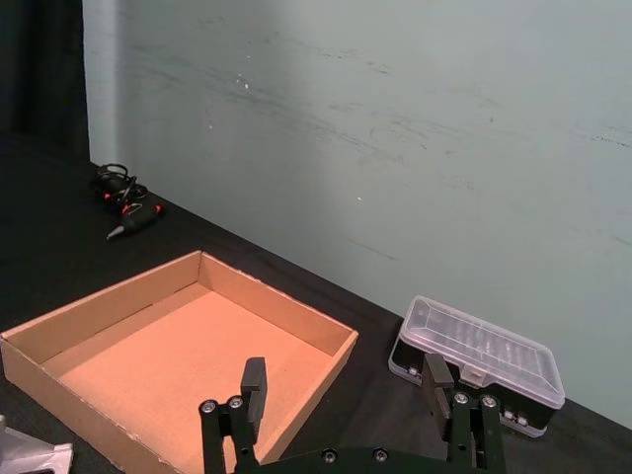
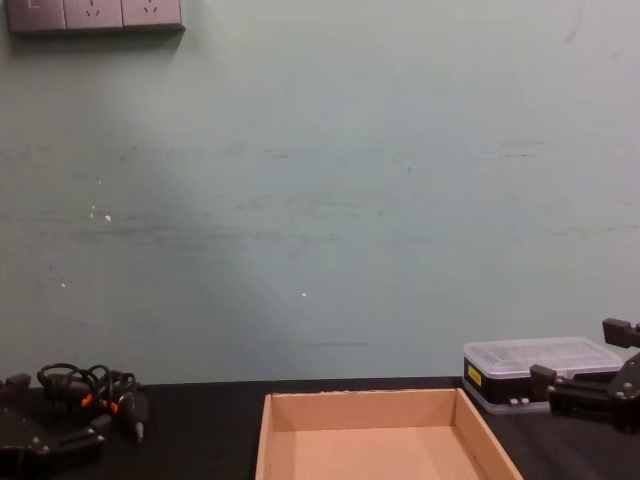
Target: Use one hand to pick up the angle iron from the table and place it into the box.
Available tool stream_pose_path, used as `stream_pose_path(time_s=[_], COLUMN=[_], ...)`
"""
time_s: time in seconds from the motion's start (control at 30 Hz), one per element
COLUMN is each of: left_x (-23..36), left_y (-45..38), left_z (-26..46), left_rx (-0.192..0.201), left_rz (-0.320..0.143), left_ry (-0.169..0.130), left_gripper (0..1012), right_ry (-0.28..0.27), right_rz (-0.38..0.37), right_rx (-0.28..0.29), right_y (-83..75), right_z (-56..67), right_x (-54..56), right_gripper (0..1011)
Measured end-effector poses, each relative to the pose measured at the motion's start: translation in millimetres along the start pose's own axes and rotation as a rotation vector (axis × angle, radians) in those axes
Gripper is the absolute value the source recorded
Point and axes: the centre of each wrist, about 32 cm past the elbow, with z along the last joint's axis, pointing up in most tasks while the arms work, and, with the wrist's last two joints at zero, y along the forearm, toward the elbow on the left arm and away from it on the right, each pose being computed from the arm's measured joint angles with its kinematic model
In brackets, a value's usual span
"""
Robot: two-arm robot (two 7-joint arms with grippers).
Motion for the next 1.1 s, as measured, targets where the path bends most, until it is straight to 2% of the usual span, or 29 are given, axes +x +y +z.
stream_pose_path(time_s=[0.67, 1.1], left_x=[0.0, 0.0], left_y=[0.0, 0.0], left_z=[0.0, 0.0], left_rx=[0.000, 0.000], left_rz=[0.000, 0.000], left_ry=[0.000, 0.000], left_gripper=[1000, 1000], right_ry=[0.009, 0.073], right_rz=[-0.001, 0.032], right_rx=[-0.008, -0.022], right_y=[-1.8, -20.3], right_z=[1.8, 21.9], right_x=[-0.1, 4.2], right_gripper=[1000, 1000])
